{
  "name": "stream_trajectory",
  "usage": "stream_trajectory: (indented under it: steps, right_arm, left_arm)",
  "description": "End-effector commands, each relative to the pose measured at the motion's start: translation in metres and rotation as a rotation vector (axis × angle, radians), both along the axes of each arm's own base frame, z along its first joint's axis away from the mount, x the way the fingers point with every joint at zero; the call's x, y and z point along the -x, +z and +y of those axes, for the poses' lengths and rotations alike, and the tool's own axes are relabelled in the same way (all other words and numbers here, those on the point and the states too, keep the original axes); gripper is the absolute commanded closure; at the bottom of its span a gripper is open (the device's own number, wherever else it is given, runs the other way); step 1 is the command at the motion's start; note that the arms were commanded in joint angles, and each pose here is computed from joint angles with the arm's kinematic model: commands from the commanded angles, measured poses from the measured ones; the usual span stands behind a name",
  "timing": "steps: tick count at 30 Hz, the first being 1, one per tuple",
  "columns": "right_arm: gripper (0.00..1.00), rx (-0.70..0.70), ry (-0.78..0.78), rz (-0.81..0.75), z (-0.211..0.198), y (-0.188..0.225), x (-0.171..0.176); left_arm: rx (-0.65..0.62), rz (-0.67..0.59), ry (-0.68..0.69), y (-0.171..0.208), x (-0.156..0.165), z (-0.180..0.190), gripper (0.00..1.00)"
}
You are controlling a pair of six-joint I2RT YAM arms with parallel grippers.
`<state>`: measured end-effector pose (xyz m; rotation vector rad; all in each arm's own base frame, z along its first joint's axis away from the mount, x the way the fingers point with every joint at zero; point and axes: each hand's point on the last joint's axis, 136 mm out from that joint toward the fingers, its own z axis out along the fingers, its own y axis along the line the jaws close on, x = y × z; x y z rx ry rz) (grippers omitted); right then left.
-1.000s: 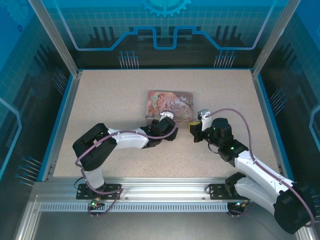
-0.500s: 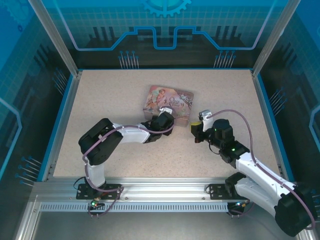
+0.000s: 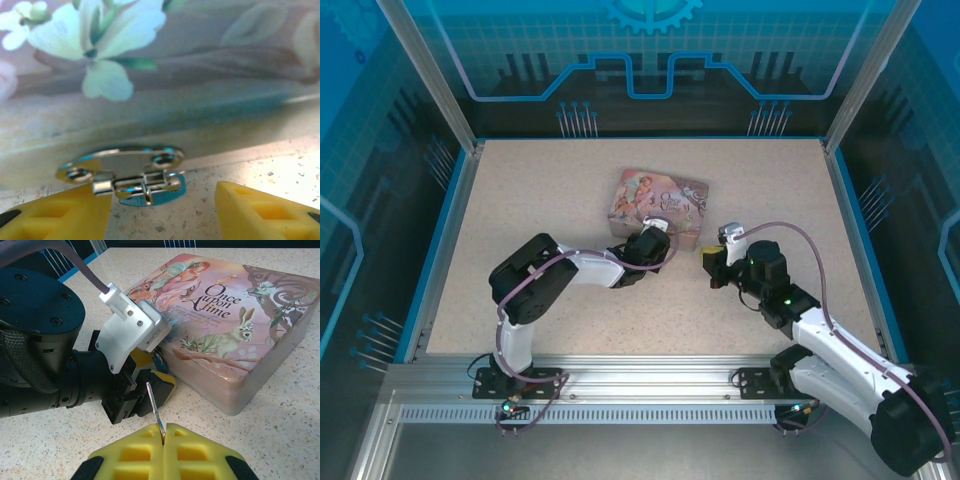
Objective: Unlock a padlock with a key
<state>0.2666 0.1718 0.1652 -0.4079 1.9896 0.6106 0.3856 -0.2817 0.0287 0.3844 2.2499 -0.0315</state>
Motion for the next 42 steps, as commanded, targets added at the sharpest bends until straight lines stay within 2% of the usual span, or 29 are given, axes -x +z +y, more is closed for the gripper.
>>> stream_trajectory:
  steps: [1, 12, 17, 27, 42]
  right_arm:
    - [1.00, 0.004, 0.012, 0.004, -0.002, -0.004, 0.004]
    - [1.00, -0.001, 0.021, 0.005, -0.001, -0.004, 0.006]
    - [1.00, 0.006, 0.025, 0.023, -0.001, -0.010, 0.009]
    - [1.00, 0.012, 0.027, 0.068, -0.003, -0.033, 0.015]
    - [1.00, 0.033, 0.069, 0.071, 0.010, -0.060, 0.019]
  left_arm:
    - [0.017, -0.063, 0.007, 0.013, -0.011, -0.006, 0.48]
    - [0.044, -0.090, 0.004, 0.028, -0.016, -0.011, 0.65]
    - [0.054, -0.055, -0.002, 0.037, -0.015, -0.016, 0.72]
    - [0.087, 0.017, 0.039, 0.042, -0.014, -0.016, 0.76]
    - [0.260, 0.150, 0.094, 0.058, -0.005, -0.020, 0.82]
